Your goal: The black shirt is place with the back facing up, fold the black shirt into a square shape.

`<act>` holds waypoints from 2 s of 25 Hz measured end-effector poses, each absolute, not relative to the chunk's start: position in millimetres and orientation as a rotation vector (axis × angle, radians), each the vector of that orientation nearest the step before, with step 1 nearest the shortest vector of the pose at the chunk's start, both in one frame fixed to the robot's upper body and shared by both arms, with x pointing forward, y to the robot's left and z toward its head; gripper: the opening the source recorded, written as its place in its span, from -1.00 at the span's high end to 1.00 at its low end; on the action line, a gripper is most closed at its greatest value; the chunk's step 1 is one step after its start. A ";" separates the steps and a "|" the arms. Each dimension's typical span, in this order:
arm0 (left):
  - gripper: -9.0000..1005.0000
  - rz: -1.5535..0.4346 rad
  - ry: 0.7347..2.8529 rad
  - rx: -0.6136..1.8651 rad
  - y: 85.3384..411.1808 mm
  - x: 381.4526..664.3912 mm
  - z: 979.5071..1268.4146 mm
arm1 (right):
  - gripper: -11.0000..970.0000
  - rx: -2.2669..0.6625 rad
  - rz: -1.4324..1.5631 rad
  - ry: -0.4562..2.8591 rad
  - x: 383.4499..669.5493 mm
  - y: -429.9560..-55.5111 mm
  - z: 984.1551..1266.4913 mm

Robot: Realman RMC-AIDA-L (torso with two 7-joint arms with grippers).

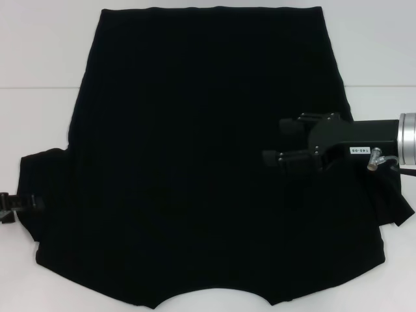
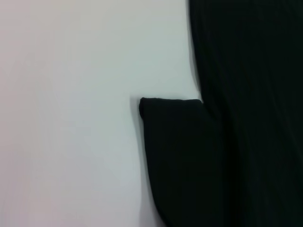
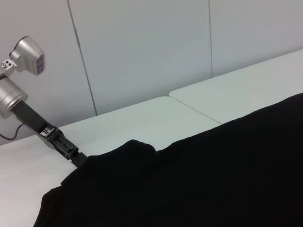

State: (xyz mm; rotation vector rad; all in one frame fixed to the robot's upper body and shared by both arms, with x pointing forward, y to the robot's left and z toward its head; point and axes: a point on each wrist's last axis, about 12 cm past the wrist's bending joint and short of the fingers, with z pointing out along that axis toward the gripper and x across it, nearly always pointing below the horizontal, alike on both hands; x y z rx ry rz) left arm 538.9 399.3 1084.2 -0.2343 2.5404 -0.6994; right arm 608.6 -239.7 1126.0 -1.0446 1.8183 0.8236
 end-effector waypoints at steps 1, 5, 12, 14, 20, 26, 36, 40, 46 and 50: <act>-0.25 -0.698 2.540 -0.237 400.0 538.6 1084.4 | -0.91 -1.042 0.823 1.818 608.7 -240.2 1126.1; -0.53 -0.700 2.541 -0.234 400.5 538.3 1085.0 | -0.91 -1.039 0.822 1.816 608.8 -240.8 1126.3; -0.67 -0.706 2.555 -0.199 395.9 540.5 1084.6 | -0.91 -1.035 0.822 1.817 608.5 -241.5 1126.1; -0.67 -0.706 2.561 -0.185 393.9 541.8 1084.9 | -0.91 -1.034 0.822 1.817 608.5 -241.6 1126.0; -0.65 -0.713 2.557 -0.164 390.3 545.8 1087.1 | -0.91 -1.034 0.822 1.817 608.7 -241.5 1126.3; -0.49 -0.694 2.573 -0.122 386.9 549.4 1087.9 | -0.91 -1.029 0.821 1.815 609.0 -242.0 1126.7; 0.06 -0.667 2.570 -0.113 385.5 555.2 1090.1 | -0.91 -1.029 0.818 1.813 609.2 -242.2 1126.8; 0.40 -0.656 2.566 -0.119 386.3 556.0 1089.9 | -0.91 -1.022 0.812 1.818 609.1 -243.1 1125.6; 0.86 -0.651 2.563 -0.126 385.8 556.4 1089.1 | -0.91 -1.017 0.807 1.821 608.9 -243.4 1124.4; 0.95 -0.634 2.555 -0.145 387.6 557.5 1088.8 | -0.91 -1.013 0.802 1.822 609.3 -243.8 1124.2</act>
